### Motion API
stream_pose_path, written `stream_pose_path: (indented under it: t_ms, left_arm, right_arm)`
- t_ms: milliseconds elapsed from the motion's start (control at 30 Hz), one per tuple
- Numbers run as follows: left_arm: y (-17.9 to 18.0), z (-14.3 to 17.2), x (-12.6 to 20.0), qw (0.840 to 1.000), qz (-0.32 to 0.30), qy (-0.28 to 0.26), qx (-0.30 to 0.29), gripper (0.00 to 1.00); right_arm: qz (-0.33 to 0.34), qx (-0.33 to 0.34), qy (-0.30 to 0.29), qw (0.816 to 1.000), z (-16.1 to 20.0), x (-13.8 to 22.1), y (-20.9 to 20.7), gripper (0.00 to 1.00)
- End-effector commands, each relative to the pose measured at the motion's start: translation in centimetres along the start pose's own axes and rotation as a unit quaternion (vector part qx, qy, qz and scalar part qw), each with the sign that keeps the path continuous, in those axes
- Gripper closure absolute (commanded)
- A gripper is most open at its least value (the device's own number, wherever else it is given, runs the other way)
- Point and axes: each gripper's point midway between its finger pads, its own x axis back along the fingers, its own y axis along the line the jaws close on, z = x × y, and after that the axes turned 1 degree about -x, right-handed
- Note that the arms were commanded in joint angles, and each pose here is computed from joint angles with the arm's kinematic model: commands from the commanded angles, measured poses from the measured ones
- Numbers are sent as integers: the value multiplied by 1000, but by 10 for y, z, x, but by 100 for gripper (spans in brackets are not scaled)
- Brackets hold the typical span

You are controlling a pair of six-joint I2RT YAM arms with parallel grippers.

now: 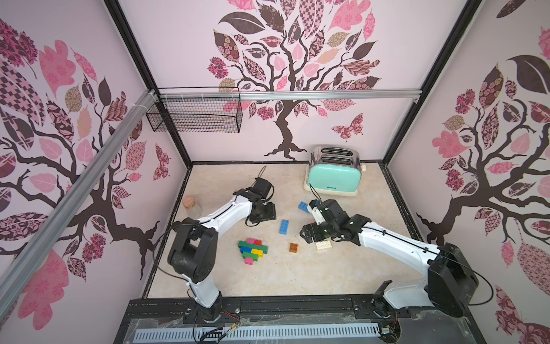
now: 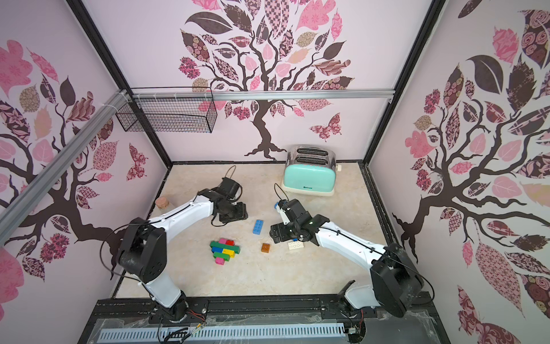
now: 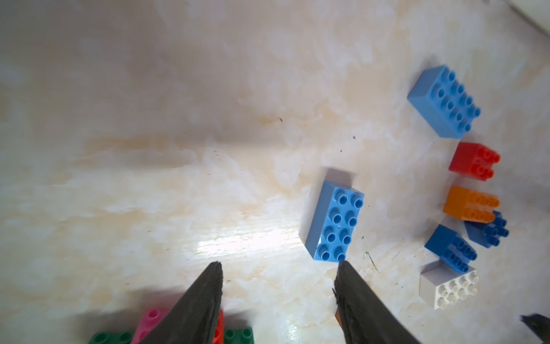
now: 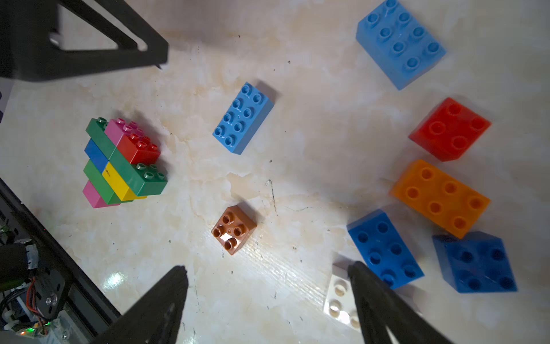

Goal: Assemble a heart with lego
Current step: Move the lego brick at the center of the board, then adjust the lego brick at the center of the board.

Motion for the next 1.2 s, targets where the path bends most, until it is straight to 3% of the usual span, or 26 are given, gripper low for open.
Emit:
stream_pose_path:
  t_ms: [0, 300, 633, 900, 1167]
  left_arm:
    - [9, 0, 18, 999, 21, -27, 18, 37]
    - [49, 15, 54, 996, 26, -69, 46, 38]
    - [65, 23, 63, 994, 38, -81, 64, 38]
    - [67, 27, 61, 994, 40, -82, 67, 39]
    - [70, 28, 60, 993, 39, -84, 69, 38]
  right_arm:
    - [15, -21, -11, 1000, -21, -9, 11, 18]
    - [-1, -91, 3, 996, -36, -63, 33, 29]
    - [12, -139, 20, 990, -35, -102, 30, 31]
    - [41, -129, 25, 990, -40, -122, 26, 31]
    - [105, -73, 36, 991, -33, -135, 20, 38]
